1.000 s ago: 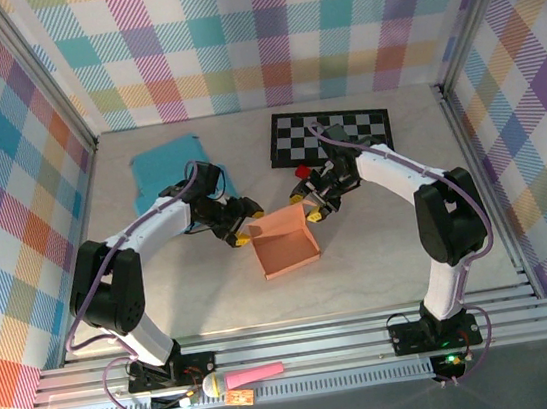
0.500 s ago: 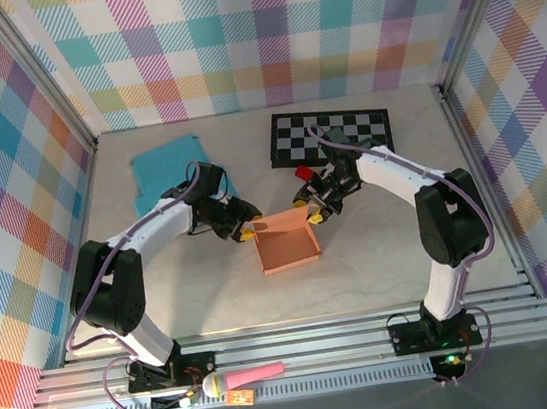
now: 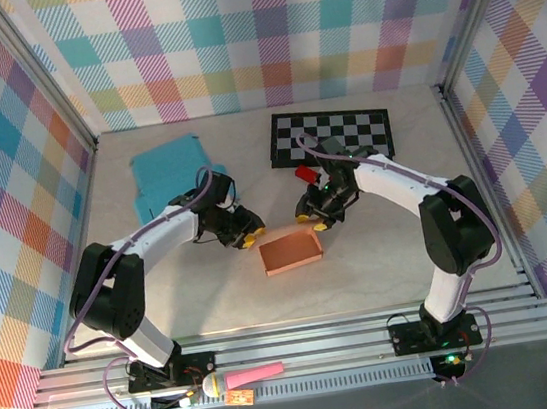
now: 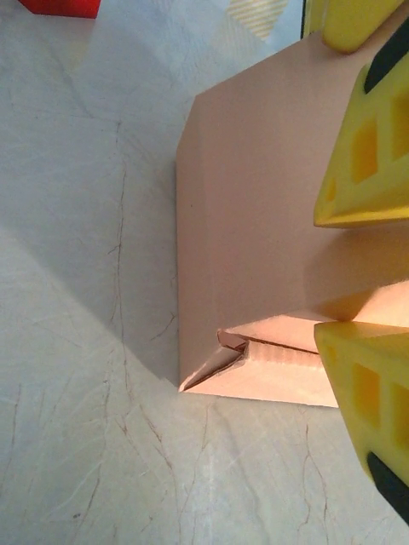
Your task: Fold the paper box
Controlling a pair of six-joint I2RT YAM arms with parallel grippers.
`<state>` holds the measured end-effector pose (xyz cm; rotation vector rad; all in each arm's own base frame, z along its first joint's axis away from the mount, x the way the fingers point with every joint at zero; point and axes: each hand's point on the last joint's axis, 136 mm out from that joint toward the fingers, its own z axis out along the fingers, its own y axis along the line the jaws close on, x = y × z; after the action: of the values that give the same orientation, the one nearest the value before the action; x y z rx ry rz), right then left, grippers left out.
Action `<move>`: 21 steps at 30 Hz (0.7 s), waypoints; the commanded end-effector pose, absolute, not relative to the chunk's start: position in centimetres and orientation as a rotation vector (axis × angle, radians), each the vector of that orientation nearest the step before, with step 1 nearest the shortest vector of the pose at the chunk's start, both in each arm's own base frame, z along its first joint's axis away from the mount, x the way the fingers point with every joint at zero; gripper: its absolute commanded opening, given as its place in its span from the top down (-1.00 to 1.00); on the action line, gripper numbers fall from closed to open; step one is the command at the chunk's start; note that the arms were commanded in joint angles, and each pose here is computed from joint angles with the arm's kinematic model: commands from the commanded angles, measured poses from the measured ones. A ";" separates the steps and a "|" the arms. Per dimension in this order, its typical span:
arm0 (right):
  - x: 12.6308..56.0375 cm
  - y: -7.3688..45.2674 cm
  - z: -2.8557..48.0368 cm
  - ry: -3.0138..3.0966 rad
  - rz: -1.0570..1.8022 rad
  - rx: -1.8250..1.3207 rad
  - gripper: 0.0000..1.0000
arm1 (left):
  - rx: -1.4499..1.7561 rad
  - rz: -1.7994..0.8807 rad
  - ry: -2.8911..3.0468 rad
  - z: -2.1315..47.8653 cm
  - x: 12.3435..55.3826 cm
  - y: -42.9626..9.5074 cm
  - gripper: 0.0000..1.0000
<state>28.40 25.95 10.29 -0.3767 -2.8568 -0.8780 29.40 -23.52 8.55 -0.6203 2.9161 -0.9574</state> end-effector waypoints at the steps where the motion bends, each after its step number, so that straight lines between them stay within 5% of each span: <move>1: 27.8 25.3 10.5 -2.934 -0.837 -0.270 0.20 | -0.492 -0.896 2.897 9.1 29.1 -23.3 0.33; 21: 25.8 23.1 9.1 -2.986 -0.645 -0.100 0.17 | -0.358 -0.800 2.927 7.9 27.8 -22.9 0.31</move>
<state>26.83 23.70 9.03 -0.1664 -2.9808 -0.6988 28.53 -22.85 7.24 -0.4197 2.9364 -0.8041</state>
